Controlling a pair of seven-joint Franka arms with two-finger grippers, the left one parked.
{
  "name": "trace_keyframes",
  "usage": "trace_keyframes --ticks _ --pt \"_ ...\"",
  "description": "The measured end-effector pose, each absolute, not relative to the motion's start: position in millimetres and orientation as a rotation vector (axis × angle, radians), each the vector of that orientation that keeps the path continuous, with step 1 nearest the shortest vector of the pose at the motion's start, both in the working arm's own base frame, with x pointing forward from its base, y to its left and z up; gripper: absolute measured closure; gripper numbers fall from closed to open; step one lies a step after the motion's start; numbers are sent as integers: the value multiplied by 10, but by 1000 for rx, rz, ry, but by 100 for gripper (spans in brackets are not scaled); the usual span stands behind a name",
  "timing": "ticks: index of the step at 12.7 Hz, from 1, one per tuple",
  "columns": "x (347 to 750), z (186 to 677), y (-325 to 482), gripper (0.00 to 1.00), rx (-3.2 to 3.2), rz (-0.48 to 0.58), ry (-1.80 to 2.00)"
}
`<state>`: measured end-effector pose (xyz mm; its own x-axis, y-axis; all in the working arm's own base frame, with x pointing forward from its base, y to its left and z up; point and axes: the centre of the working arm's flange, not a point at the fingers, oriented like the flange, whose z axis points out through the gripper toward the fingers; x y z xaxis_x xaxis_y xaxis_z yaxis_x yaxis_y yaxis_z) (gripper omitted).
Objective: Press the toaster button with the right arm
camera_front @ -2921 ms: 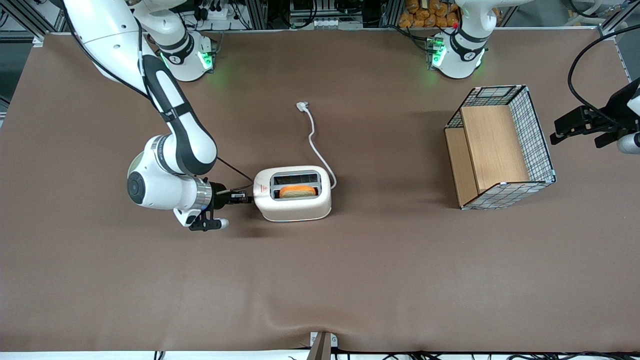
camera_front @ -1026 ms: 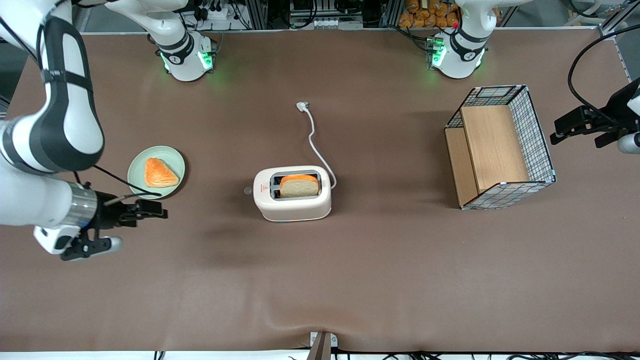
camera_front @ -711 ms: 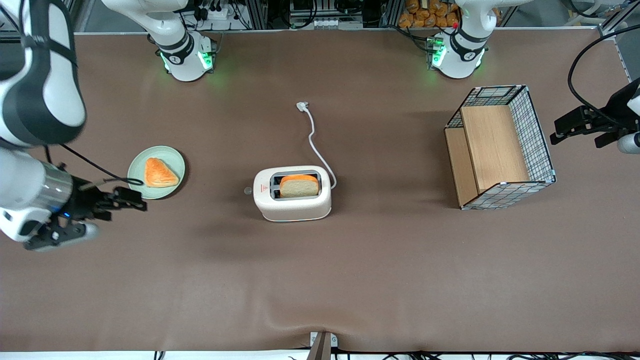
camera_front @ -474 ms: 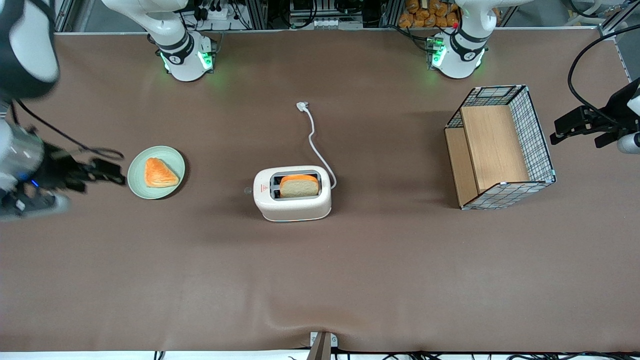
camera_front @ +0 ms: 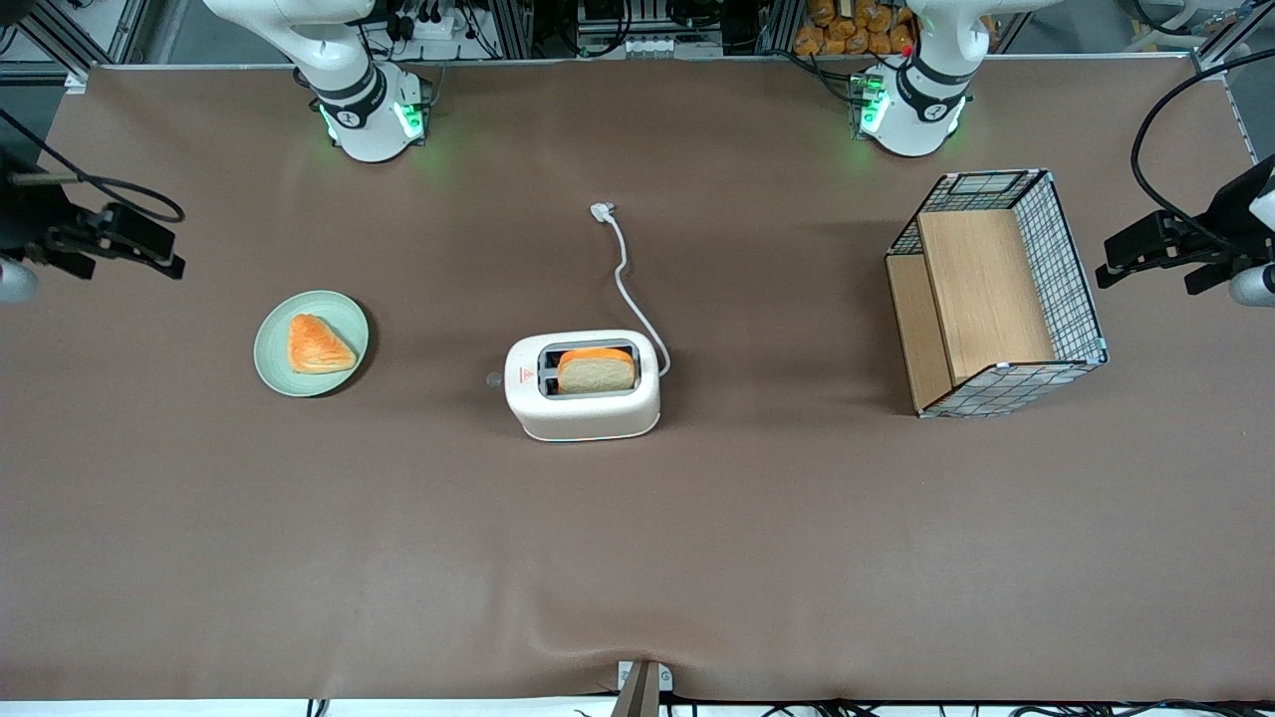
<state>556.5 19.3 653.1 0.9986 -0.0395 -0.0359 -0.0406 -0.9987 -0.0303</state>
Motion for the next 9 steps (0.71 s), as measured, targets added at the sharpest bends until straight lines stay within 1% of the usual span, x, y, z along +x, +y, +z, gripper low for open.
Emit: trace_keyframes --ticks 3,9 --pt "5444 6426 27 0 -3133 79 103" --pt "5481 6369 -25 0 -3152 52 91"
